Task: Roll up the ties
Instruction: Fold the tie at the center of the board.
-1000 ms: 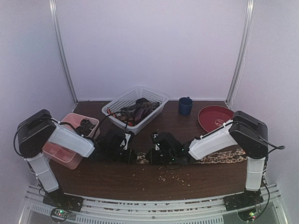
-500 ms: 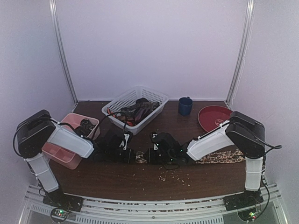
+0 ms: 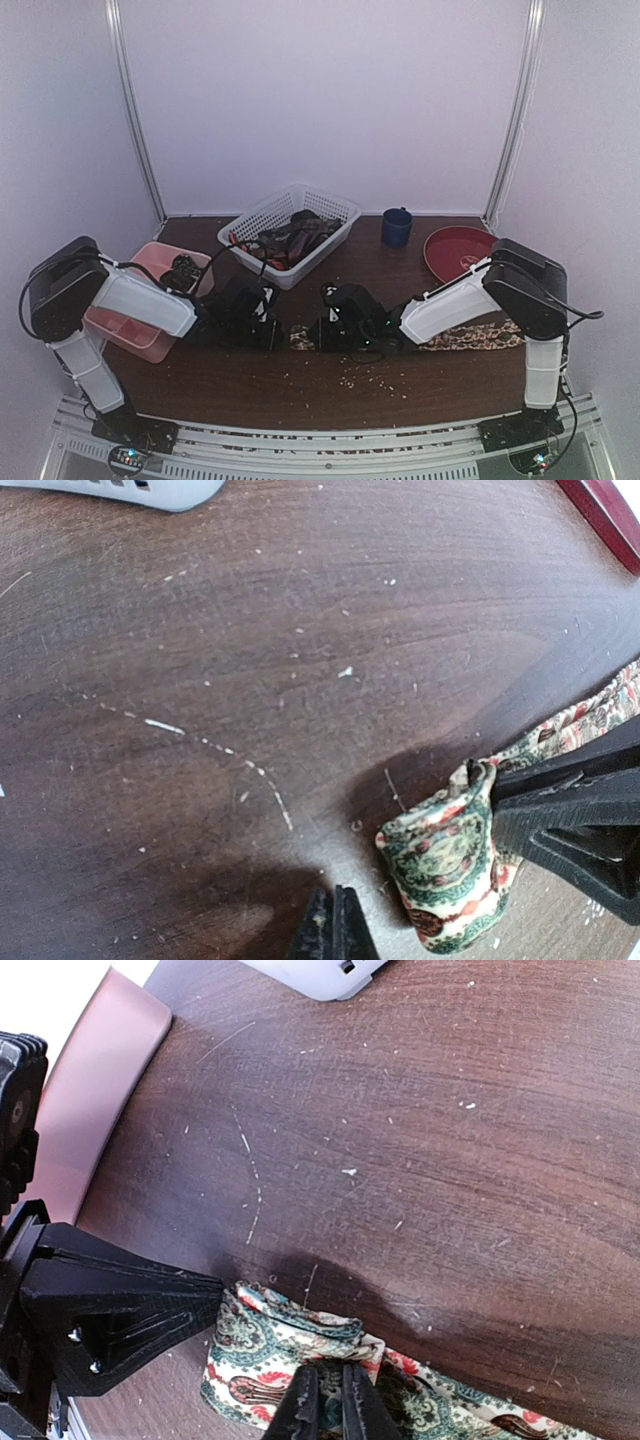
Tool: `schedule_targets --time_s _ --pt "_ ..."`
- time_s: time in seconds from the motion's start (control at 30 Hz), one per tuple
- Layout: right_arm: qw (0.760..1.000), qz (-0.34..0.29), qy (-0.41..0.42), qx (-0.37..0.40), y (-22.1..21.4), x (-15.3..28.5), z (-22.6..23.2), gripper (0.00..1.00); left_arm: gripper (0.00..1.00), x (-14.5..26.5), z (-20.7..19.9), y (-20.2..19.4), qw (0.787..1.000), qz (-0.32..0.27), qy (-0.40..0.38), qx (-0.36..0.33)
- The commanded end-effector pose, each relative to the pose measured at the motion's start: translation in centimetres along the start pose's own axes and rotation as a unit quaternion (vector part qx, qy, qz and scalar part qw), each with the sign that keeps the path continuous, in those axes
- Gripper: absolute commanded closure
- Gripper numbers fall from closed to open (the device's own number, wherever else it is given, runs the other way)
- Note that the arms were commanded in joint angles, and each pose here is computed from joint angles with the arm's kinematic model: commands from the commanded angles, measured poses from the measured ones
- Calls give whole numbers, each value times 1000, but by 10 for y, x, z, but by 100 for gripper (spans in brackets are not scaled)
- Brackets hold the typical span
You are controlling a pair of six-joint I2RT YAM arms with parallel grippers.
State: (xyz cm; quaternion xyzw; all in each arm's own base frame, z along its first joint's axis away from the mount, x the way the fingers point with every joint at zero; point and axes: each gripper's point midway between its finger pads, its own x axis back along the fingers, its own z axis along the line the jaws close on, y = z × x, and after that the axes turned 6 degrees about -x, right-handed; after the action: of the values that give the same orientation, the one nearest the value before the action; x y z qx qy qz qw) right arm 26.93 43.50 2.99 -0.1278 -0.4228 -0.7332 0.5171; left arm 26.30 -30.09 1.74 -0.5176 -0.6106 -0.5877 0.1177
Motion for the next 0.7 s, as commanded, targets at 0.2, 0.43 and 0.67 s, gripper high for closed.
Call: schedule_targets --time_s 0.2,0.43,0.67 --pt "1000 18 -22 -4 -13 -2 -14 90 100 -12 -7 -54 996 67 -61 24" --pt "1000 8 -18 -14 -9 4 -18 90 100 -10 -27 -36 993 33 -112 29" --pt "999 3 9 -31 -6 9 -16 87 100 -7 -43 -19 988 9 -148 33"
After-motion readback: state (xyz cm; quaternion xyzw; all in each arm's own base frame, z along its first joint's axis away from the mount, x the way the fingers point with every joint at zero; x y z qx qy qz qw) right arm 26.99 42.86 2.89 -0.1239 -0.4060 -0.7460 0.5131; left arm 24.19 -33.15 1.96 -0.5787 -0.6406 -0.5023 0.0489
